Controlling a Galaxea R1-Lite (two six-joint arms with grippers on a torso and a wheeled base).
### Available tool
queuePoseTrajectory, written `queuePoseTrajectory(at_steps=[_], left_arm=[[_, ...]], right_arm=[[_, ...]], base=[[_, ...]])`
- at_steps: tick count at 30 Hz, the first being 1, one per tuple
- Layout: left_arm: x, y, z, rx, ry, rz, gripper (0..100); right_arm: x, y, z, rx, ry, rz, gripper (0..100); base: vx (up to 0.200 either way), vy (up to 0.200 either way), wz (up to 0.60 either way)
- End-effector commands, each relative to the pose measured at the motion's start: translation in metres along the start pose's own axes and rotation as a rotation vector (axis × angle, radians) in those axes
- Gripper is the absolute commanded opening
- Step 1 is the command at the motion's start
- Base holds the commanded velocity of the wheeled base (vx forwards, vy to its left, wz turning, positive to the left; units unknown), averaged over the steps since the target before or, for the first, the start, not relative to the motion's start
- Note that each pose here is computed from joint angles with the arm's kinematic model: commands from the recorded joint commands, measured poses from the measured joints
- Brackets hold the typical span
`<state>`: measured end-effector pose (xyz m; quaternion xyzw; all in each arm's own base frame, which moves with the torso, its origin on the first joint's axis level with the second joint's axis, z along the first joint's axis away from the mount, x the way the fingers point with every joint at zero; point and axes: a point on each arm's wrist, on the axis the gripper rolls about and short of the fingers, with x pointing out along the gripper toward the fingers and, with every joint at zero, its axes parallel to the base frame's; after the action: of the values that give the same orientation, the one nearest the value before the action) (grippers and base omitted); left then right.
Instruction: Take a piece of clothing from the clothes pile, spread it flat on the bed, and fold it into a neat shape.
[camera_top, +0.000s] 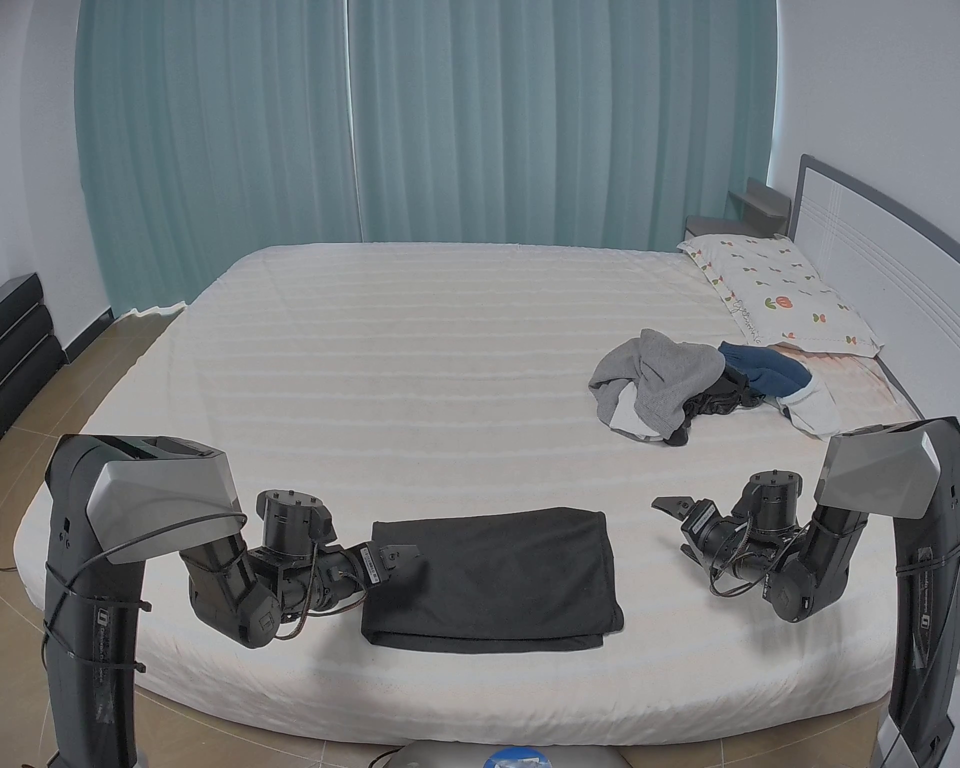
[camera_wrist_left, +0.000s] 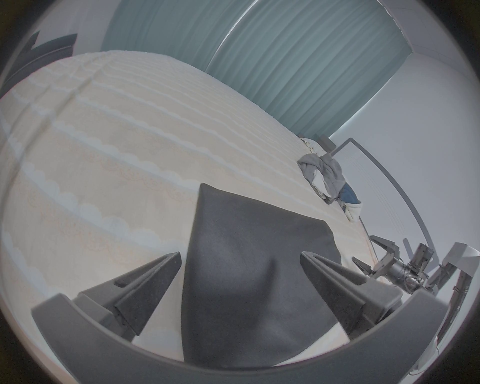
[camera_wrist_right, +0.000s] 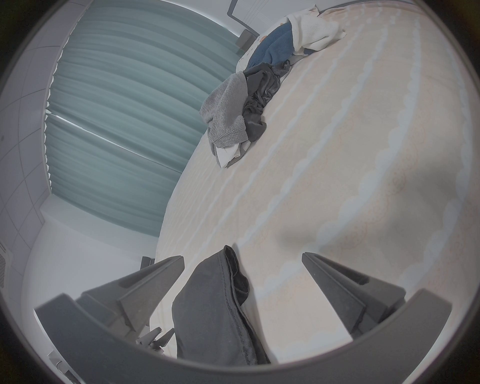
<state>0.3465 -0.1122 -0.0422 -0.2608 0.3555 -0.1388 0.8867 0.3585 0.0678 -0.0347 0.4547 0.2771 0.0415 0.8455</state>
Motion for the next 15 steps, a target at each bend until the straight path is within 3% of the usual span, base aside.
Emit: queuePoseTrajectory(at_steps=[1, 15], left_arm=[[0.0119, 0.0037, -0.0039, 0.005, -0.008, 0.027, 100], [0.0160, 0.0002, -0.0084, 0.018, -0.010, 0.043, 100]], right_arm=[[0.0003, -0.0002, -0.0008, -0.001, 0.002, -0.001, 100], [0.0005, -0.0007, -0.0011, -0.001, 0.003, -0.002, 100]], base=[[0.000, 0.000, 0.00], [0.000, 0.000, 0.00]])
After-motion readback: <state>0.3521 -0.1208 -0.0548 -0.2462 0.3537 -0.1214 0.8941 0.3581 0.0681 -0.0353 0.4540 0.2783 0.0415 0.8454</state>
